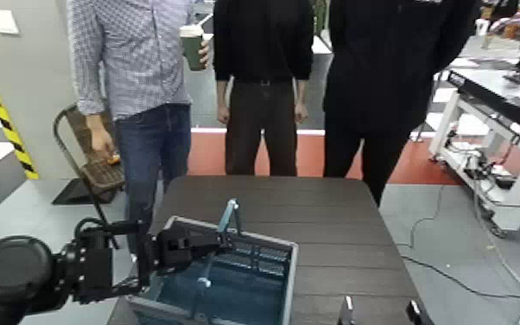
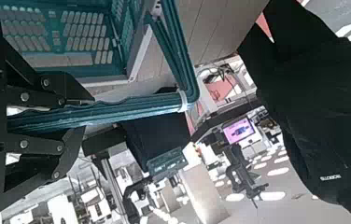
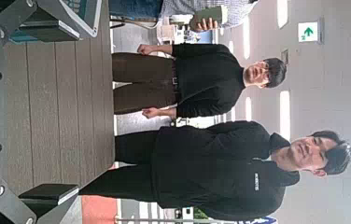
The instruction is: Grasp the handle of the crate.
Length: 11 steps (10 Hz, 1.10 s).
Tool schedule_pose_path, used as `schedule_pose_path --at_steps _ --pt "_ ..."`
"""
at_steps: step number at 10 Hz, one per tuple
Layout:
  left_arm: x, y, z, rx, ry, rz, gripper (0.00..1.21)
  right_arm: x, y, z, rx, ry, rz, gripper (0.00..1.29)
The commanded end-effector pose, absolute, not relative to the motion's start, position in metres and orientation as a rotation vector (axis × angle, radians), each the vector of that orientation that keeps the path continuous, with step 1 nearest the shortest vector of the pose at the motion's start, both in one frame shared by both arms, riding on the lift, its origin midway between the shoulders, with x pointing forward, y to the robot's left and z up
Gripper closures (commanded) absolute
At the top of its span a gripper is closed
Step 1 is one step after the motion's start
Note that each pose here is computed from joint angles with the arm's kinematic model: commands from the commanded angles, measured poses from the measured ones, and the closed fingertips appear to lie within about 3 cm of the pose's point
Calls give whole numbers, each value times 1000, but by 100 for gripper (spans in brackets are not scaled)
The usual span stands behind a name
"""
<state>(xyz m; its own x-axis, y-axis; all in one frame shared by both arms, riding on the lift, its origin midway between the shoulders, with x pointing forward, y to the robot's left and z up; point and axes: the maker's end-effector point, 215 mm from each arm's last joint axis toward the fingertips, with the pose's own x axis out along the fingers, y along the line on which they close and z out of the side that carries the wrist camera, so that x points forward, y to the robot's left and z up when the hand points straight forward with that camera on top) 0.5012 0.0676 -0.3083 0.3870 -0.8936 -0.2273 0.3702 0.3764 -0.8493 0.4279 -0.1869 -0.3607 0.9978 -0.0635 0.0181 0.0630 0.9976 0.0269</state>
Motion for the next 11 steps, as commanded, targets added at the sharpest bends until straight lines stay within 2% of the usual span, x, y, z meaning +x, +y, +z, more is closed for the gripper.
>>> schedule_pose_path --at_steps 1,5,8,11 --pt "470 45 -292 -841 787 -976 119 427 -188 -360 23 -21 -69 15" --pt "437 23 -287 -950 799 -1018 119 426 -189 -360 20 -20 -84 15" --pt "427 13 -286 -1010 798 -1034 119 426 -188 -362 17 -13 -82 15" --pt "424 7 -262 -1080 757 -1079 119 426 -188 -363 13 -10 -89 15"
